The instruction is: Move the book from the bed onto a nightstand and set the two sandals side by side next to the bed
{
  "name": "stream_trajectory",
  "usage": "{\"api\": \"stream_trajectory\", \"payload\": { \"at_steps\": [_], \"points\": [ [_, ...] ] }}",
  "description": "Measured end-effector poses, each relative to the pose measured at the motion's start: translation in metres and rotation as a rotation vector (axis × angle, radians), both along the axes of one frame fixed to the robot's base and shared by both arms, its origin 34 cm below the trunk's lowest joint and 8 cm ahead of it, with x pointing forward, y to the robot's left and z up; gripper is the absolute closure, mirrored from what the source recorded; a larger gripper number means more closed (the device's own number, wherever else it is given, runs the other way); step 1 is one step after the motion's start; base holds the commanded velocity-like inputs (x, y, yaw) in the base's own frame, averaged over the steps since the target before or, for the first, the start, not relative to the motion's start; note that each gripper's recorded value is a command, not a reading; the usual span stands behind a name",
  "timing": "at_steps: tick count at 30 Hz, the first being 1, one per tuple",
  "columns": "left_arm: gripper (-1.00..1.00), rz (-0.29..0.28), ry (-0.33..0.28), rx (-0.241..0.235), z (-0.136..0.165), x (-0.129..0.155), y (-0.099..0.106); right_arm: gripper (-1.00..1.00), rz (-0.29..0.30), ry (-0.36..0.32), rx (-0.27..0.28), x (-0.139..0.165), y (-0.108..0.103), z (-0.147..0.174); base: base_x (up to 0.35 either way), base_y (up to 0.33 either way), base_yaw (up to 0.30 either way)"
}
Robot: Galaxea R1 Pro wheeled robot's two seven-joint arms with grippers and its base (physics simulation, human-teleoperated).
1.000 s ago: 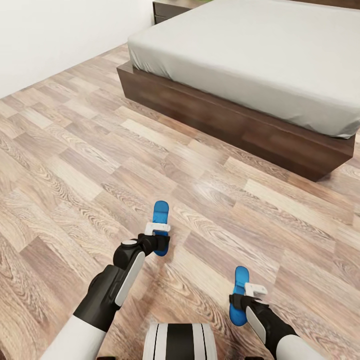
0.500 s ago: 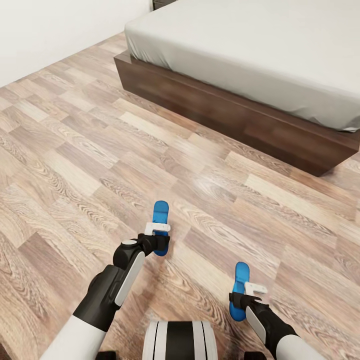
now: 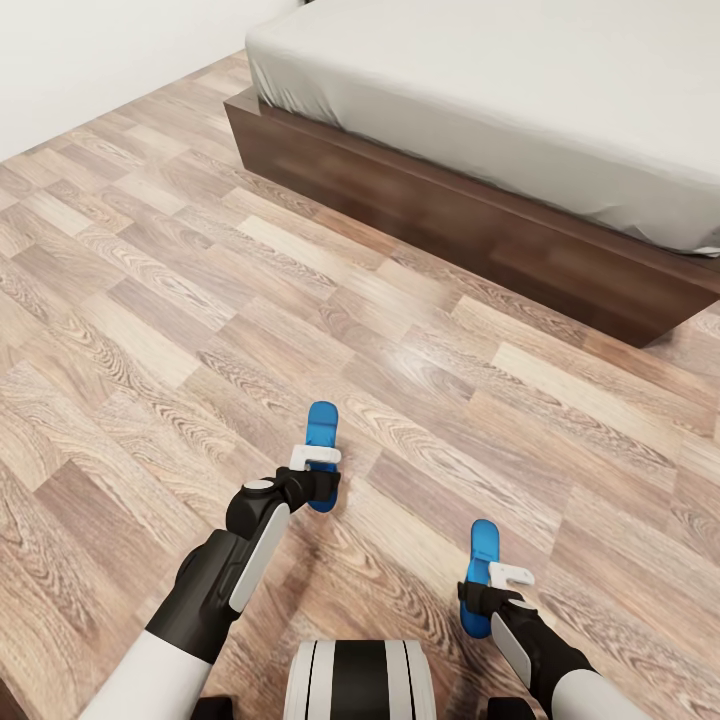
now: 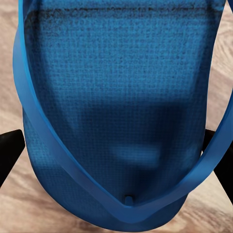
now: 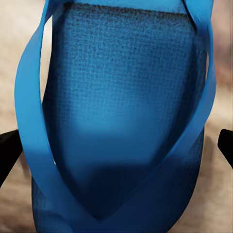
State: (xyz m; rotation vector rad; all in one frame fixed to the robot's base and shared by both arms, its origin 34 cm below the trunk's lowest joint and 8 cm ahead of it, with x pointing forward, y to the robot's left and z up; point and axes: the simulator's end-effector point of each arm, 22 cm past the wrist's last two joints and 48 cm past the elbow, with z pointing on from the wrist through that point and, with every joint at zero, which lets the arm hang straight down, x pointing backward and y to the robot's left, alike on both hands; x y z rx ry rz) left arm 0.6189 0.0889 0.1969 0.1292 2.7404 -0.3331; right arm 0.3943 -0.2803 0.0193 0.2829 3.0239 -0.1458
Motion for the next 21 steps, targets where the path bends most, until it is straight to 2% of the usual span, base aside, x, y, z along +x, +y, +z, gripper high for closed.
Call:
{"api": "stream_trajectory", "payload": {
  "at_steps": [3, 6, 15, 16, 21],
  "points": [
    [1.0, 0.0, 0.004, 0.0, -0.002, -0.001, 0.0, -1.0, -0.002, 0.0, 0.002, -0.001, 0.0, -0.001, 0.0, 0.0, 0.0],
    [1.0, 0.0, 0.015, 0.0, -0.008, -0.005, 0.0, -1.0, 0.001, -0.004, 0.046, 0.001, 0.011, -0.004, 0.0, 0.0, 0.0],
    [1.0, 0.0, 0.014, 0.0, -0.008, -0.004, 0.0, -1.0, 0.003, -0.005, 0.045, 0.002, 0.011, -0.004, 0.0, 0.0, 0.0],
    [1.0, 0.0, 0.015, 0.0, -0.008, -0.005, 0.0, 1.0, 0.002, -0.005, 0.045, 0.001, 0.011, -0.004, 0.0, 0.0, 0.0],
    [1.0, 0.0, 0.015, 0.0, -0.008, -0.005, 0.0, 1.0, 0.003, -0.005, 0.046, 0.001, 0.011, -0.004, 0.0, 0.0, 0.0]
  ]
}}
